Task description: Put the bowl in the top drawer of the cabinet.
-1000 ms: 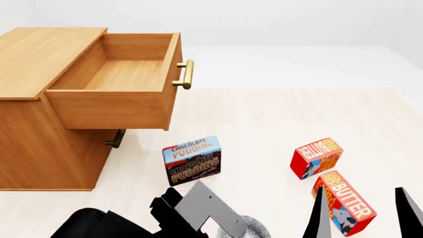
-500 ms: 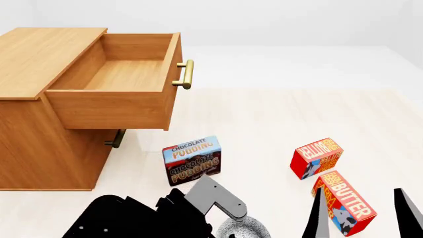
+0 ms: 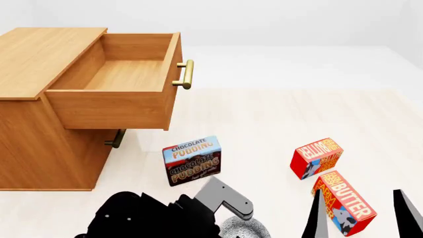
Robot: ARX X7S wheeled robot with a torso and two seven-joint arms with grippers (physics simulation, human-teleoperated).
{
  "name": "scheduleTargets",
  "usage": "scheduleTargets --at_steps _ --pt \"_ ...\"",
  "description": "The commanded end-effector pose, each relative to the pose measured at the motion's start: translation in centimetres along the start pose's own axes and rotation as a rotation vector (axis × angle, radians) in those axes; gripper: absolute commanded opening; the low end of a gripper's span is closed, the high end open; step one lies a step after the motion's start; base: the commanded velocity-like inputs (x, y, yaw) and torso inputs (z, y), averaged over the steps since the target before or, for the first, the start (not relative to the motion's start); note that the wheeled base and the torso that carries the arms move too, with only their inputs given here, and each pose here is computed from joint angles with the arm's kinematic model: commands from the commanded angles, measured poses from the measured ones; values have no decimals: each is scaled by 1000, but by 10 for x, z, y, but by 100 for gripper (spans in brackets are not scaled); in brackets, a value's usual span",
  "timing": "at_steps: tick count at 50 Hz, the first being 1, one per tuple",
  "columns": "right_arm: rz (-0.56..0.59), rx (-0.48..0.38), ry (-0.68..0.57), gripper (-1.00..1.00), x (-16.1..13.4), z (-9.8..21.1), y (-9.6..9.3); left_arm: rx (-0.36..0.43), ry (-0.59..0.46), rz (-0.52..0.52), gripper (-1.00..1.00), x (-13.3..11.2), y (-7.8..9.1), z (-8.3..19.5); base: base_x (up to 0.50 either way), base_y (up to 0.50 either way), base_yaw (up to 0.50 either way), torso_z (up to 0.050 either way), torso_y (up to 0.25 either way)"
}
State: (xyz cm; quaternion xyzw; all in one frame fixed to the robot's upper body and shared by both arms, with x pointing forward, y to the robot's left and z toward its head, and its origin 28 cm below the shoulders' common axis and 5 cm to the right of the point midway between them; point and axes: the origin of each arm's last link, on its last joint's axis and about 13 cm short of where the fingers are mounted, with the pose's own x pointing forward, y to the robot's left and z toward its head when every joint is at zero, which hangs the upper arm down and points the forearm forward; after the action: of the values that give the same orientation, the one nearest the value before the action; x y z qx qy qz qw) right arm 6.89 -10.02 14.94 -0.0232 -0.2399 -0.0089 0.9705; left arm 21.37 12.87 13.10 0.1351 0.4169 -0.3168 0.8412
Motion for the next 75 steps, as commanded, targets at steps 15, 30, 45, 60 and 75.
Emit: scheduleTargets --at_steps 15,30,45,60,75 --pt "-4 3 4 100 0 0 0 38 69 34 100 27 1 1 0 0 0 0 0" --pt "-6 4 2 100 -1 1 0 39 76 16 100 39 -1 2 0 0 0 0 0" --pt "-9 3 0 100 -1 1 -1 49 95 25 -100 41 0 -2 0 0 0 0 0" --pt "-13 2 -6 100 -1 2 -1 41 94 30 -100 40 3 -1 0 0 0 0 0" --pt "-14 4 -2 100 -1 1 0 33 6 39 -100 24 7 10 0 0 0 0 0"
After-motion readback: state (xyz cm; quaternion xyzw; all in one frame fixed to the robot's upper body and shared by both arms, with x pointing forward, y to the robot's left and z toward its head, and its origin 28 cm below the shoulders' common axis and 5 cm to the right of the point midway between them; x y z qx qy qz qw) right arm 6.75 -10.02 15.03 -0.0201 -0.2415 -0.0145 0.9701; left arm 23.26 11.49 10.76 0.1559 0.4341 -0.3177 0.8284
